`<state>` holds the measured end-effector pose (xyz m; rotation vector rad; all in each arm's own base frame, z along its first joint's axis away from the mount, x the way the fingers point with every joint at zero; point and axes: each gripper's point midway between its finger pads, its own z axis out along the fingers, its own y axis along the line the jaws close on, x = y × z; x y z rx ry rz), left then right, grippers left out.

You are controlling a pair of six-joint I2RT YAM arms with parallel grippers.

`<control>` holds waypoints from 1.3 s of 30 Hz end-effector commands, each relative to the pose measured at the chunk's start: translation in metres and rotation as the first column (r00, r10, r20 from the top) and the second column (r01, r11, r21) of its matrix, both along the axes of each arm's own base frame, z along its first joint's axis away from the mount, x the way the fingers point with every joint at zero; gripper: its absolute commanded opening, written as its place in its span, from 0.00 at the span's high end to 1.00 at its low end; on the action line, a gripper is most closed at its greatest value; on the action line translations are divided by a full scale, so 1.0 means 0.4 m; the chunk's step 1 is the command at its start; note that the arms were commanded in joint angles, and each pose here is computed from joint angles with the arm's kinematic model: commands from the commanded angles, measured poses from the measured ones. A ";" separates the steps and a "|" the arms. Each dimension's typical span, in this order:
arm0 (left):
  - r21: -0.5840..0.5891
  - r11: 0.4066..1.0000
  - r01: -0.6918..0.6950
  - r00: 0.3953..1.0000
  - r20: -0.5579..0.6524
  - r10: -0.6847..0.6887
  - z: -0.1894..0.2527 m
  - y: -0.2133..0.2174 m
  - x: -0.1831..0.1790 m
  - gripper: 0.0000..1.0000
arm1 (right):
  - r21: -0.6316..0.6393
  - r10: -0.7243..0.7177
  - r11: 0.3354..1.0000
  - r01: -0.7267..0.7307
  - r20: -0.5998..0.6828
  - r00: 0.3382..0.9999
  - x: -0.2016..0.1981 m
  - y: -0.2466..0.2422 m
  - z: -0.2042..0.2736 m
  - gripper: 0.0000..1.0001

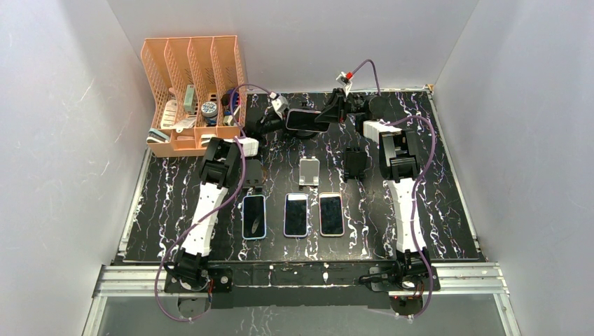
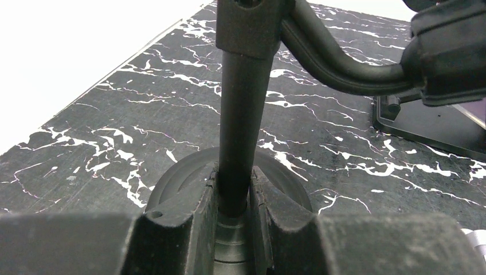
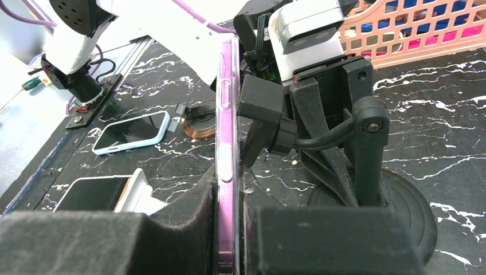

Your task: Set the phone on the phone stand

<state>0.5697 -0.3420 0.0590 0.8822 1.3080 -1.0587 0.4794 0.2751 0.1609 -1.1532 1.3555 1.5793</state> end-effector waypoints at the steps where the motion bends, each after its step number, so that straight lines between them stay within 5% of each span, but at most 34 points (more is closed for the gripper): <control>1: 0.059 0.992 0.113 0.991 -0.075 -0.109 0.014 -0.095 -0.080 1.00 | -0.188 0.196 0.969 -0.163 0.177 0.965 -0.090 -0.020 -0.143 0.99; 23: 0.192 0.979 0.074 0.988 -0.146 -0.046 -0.095 -0.095 -0.080 1.00 | -0.142 0.116 0.988 -0.059 0.437 0.892 -0.066 -0.112 0.059 0.99; 39: 0.184 0.982 0.033 0.990 -0.141 -0.007 -0.111 -0.088 -0.060 1.00 | 0.225 -0.206 0.968 0.109 0.468 0.860 -0.118 -0.115 0.403 0.99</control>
